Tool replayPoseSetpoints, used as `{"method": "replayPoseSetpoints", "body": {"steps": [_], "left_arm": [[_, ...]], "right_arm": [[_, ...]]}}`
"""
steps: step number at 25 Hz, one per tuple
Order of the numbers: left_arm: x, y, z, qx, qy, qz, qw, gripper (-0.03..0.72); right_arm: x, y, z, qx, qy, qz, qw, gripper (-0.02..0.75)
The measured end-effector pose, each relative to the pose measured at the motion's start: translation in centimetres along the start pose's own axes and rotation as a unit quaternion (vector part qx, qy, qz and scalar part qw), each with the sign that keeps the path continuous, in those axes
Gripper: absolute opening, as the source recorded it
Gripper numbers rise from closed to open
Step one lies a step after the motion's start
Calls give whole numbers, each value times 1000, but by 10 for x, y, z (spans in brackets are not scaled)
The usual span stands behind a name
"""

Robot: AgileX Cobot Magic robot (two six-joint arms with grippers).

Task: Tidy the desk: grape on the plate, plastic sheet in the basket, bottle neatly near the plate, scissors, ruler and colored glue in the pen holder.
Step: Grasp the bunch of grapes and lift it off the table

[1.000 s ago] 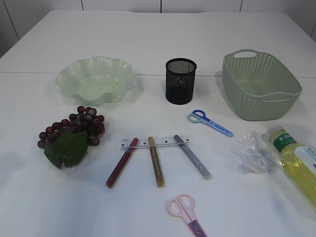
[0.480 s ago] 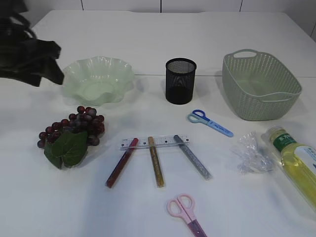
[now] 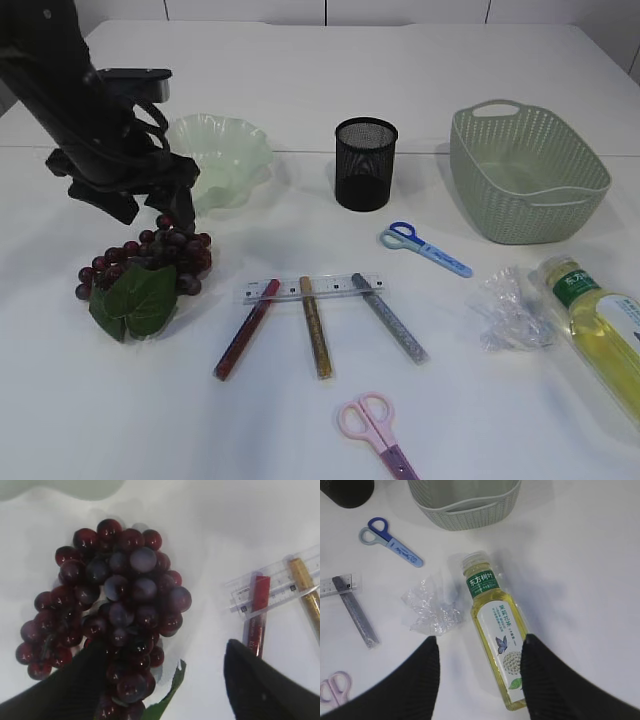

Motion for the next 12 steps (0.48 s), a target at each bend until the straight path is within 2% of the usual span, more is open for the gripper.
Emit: {"method": "replayPoseSetpoints", "body": {"steps": [3, 12], "left_arm": [[-8, 2, -2, -1, -1, -4, 1000, 591], [-46, 6, 1, 3, 22, -7, 1000, 599]], "right_arm": [[0, 0, 0, 0, -1, 0, 1000, 417], [0, 0, 0, 0, -1, 0, 1000, 417]]}}
Point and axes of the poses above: a point on each arm's last joint axis where the gripper is mounted, x pointing back along that axis away from the gripper, y along the wrist's bending axis when the last joint is at zero, z = x × y, the point moved 4 cm from there along -x, pointing out along that axis toward the gripper
